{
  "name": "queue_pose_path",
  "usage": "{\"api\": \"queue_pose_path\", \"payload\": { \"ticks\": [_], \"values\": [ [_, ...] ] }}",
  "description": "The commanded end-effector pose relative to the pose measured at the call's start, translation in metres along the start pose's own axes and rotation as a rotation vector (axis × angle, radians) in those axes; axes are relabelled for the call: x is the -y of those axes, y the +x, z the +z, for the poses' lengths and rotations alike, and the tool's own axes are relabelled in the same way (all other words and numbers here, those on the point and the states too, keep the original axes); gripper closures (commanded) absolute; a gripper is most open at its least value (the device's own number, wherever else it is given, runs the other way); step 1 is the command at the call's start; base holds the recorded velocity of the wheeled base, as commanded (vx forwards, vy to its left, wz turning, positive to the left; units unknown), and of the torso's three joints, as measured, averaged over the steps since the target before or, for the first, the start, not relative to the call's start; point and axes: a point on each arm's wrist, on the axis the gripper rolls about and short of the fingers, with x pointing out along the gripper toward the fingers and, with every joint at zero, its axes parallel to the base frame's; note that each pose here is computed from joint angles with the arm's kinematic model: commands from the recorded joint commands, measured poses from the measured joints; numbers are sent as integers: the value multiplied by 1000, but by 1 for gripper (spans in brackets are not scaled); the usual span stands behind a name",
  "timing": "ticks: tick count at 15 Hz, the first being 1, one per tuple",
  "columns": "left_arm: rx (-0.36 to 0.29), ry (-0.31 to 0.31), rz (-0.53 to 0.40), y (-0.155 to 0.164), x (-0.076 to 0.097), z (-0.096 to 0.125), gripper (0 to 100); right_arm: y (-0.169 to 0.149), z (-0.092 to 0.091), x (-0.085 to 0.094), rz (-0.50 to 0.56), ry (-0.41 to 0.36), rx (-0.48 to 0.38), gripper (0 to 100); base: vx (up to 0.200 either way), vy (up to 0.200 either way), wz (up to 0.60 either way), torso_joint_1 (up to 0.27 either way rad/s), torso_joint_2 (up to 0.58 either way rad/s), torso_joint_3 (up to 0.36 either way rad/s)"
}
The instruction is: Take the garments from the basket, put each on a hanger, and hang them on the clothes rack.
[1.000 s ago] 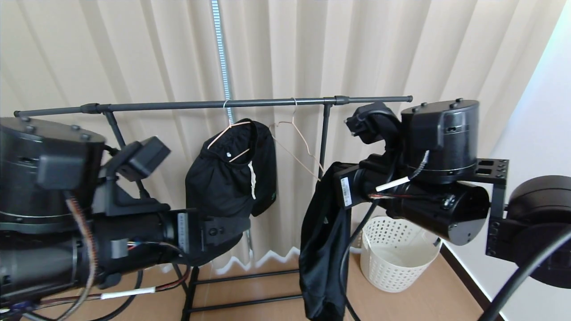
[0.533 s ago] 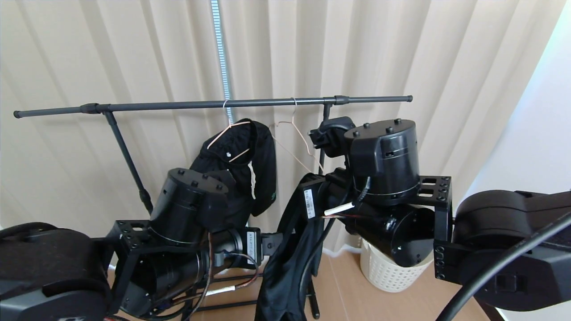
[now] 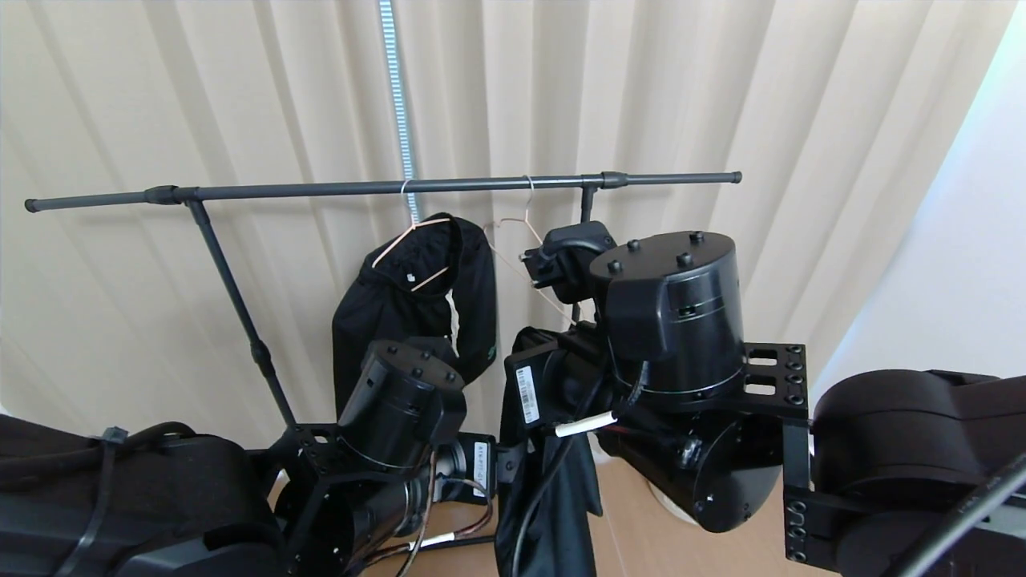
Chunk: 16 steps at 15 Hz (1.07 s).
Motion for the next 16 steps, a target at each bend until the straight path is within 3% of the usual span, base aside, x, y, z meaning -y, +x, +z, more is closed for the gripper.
{"api": "queue_pose_path", "payload": {
  "ticks": [1, 9, 16],
  "values": [
    [7, 1, 14, 6, 1, -2, 0, -9, 6, -1, 15, 15, 18, 100, 0, 0, 0, 0, 0, 0],
    [10, 14, -3, 0, 4, -8, 0, -13, 15, 1, 20, 43, 53, 100, 0, 0, 0, 0, 0, 0],
    [-29, 39, 100, 36, 3, -24, 0, -26, 25, 7, 29, 67, 95, 100, 0, 0, 0, 0, 0, 0]
  ]
}}
